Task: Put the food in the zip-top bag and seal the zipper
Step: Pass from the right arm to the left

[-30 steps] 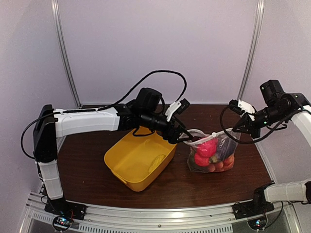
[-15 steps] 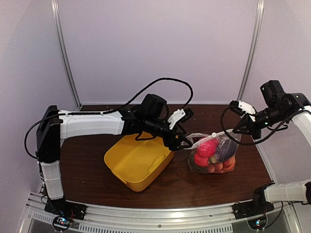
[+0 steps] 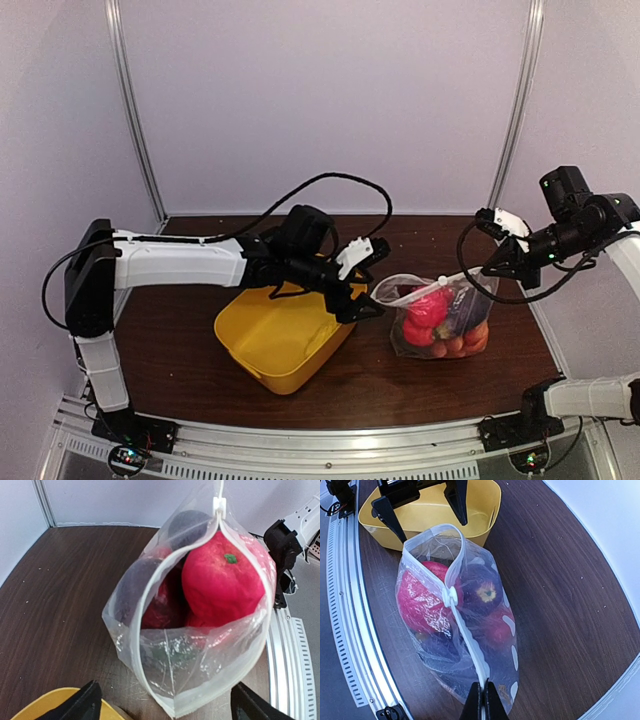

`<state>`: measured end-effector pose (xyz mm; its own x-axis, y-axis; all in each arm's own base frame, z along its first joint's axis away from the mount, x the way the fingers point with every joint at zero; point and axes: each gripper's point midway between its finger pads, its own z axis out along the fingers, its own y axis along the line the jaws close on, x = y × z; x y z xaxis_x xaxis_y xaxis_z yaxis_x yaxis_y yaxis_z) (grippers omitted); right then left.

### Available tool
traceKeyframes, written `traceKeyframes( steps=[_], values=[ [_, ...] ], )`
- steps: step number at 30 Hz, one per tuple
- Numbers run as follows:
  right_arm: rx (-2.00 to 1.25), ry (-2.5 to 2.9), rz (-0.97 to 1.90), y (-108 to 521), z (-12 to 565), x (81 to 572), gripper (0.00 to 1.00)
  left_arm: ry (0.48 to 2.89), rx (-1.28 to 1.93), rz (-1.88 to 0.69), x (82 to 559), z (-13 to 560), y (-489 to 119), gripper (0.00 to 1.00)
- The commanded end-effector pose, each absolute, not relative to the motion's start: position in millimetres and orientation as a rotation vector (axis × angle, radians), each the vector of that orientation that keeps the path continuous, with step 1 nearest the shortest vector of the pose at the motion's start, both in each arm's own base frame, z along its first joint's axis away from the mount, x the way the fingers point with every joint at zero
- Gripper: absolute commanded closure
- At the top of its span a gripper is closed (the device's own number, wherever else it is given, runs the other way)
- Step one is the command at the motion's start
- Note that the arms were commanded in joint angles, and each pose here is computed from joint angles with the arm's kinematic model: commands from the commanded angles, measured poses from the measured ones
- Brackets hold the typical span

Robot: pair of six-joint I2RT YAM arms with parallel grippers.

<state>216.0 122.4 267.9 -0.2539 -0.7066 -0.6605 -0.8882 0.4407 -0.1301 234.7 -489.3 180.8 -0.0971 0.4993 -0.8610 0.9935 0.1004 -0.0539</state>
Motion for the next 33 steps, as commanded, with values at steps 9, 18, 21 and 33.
traceKeyframes(
  steps=[9,18,21,33],
  values=[
    [-1.298,2.005,0.359,126,268,224,1.00,1.614,1.503,-1.056,241,201,-526,0.90],
    [-0.867,2.054,0.110,92,294,306,1.00,1.650,1.345,-1.435,193,279,-523,1.00],
    [-0.831,2.019,0.183,102,317,310,1.00,1.649,1.337,-1.681,171,269,-544,1.00],
    [-0.663,2.136,-0.067,64,304,355,0.59,2.011,0.855,-1.955,171,204,-582,1.00]
  ],
)
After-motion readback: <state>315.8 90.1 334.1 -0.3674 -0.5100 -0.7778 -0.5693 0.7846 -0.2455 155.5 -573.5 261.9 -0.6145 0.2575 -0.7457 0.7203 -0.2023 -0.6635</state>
